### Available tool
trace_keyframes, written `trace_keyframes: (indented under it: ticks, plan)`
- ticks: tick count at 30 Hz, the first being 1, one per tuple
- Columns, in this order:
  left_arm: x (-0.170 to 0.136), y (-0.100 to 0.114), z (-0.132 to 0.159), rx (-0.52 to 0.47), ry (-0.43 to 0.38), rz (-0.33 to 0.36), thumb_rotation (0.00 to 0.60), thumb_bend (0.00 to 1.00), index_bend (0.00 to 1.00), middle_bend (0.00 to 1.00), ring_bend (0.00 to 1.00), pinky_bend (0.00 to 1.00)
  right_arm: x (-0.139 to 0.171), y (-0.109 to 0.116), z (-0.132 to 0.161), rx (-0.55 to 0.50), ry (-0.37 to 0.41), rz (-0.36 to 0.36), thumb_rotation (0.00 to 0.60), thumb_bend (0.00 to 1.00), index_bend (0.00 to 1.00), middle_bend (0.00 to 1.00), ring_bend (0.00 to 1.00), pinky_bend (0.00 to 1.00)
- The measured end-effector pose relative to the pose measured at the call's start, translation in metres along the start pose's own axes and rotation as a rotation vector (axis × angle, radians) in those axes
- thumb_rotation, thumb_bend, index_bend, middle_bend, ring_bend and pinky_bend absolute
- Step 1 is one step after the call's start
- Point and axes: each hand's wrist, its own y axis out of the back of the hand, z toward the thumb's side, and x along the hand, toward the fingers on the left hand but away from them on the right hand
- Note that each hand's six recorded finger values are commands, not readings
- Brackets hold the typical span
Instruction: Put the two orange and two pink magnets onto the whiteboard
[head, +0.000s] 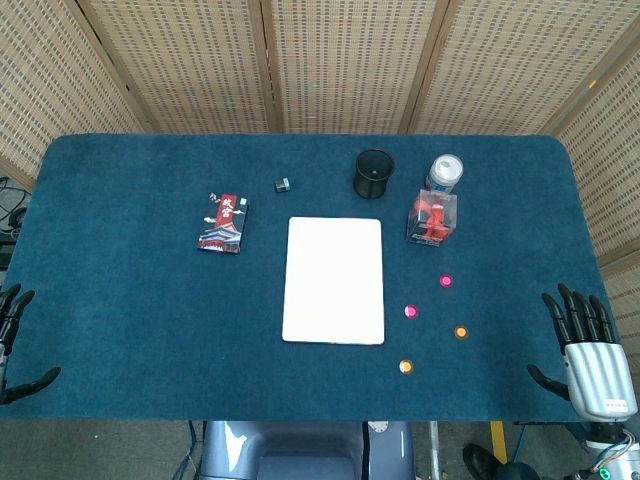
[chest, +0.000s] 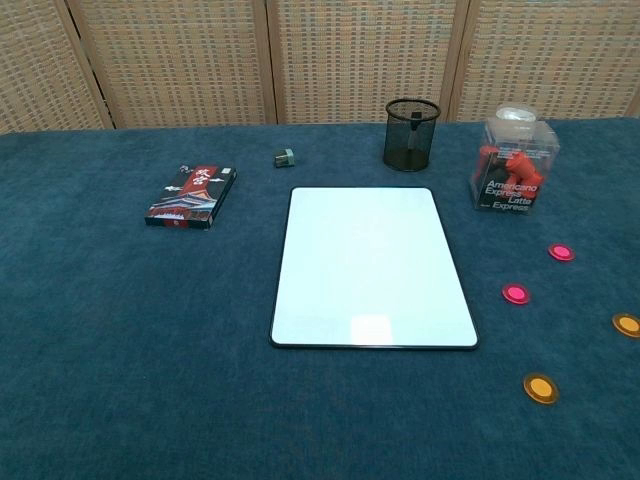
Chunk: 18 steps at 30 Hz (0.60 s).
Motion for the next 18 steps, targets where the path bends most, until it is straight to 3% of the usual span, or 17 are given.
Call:
trace_keyframes:
  ticks: [14, 16, 18]
  plan:
    - [0.001, 0.002, -0.001, -0.009, 0.010, 0.006, 0.600, 0.06, 0.00, 0.00, 0.00, 0.00, -0.009, -0.008, 0.002, -0.010, 0.002, 0.039, 0.600, 0.00, 0.00, 0.02, 0.00, 0.00]
    - [0.002, 0.002, -0.002, -0.009, 0.013, 0.005, 0.600, 0.06, 0.00, 0.00, 0.00, 0.00, -0.010, -0.010, 0.003, -0.009, 0.002, 0.048, 0.600, 0.00, 0.00, 0.15, 0.06, 0.05]
    - [0.003, 0.001, -0.002, -0.010, 0.016, 0.003, 0.600, 0.06, 0.00, 0.00, 0.00, 0.00, -0.013, -0.012, 0.005, -0.005, 0.003, 0.058, 0.600, 0.00, 0.00, 0.38, 0.32, 0.28]
